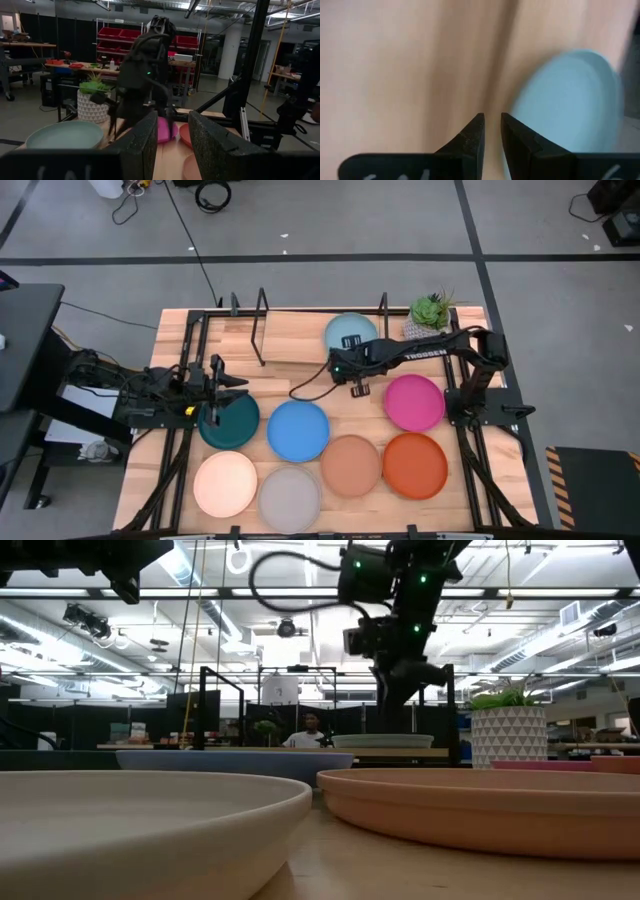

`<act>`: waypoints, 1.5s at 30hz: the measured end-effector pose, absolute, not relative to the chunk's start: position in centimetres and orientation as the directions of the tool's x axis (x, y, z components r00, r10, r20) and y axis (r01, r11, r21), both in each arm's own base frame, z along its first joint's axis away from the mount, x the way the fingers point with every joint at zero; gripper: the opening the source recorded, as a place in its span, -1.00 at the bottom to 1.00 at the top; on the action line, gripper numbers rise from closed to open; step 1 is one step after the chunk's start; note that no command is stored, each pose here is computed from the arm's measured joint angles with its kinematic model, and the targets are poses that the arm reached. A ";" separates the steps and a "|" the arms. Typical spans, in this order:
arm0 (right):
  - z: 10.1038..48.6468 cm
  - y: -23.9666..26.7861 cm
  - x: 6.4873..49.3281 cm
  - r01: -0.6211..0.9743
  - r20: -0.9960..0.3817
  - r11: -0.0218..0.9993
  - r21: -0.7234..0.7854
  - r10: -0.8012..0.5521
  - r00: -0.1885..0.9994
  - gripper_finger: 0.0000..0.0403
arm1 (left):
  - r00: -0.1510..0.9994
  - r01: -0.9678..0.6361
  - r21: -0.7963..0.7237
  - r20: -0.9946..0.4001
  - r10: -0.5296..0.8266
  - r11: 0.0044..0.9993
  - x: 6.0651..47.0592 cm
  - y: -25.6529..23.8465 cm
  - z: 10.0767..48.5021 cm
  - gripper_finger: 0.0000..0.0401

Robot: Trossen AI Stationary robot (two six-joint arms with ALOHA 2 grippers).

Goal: Place and stack plates onto a shelf
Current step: Put the pink plate on the shelf

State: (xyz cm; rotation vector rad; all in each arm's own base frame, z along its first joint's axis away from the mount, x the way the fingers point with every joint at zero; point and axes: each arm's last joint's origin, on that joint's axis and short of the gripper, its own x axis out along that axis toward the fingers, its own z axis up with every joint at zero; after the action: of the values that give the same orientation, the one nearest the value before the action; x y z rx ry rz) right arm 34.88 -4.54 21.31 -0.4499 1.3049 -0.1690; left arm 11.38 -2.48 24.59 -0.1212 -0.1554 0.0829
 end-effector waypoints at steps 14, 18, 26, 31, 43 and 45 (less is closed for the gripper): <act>21.4 5.3 35.3 -0.363 -0.916 0.899 -0.244 -0.090 0.391 -0.40 | 0.988 -0.077 -0.107 0.123 0.090 0.991 11.4 -2.5 24.3 -0.42; 21.3 7.2 34.9 -0.387 -0.917 0.890 -0.242 -0.080 0.390 -0.25 | 0.988 -0.079 -0.092 0.123 0.090 0.993 11.4 -2.5 24.3 -0.42; 21.0 9.4 33.3 -0.447 -0.943 0.853 -0.270 -0.141 0.302 -0.19 | 0.987 -0.097 -0.068 0.122 0.105 0.993 11.4 -2.5 24.3 -0.42; 20.6 8.4 31.7 -0.164 -0.975 0.965 -0.206 -0.188 0.120 -0.21 | 0.987 -0.098 -0.058 0.123 0.105 0.993 11.4 -2.5 24.3 -0.42; 16.0 5.7 27.8 0.309 -0.968 0.925 -0.220 -0.168 -0.188 -0.22 | 0.987 -0.101 -0.041 0.122 0.105 0.994 11.4 -2.5 24.3 -0.42; 15.8 5.6 27.5 0.329 -0.965 0.917 -0.226 -0.166 -0.201 -0.22 | 0.987 -0.101 -0.041 0.123 0.105 0.994 11.4 -2.5 24.3 -0.42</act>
State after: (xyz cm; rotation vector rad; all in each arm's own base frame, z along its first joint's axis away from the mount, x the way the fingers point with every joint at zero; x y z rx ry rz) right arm 27.53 5.59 15.77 0.1246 1.7167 -0.4498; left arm 11.42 -2.46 24.33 -0.0344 -0.1254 0.1033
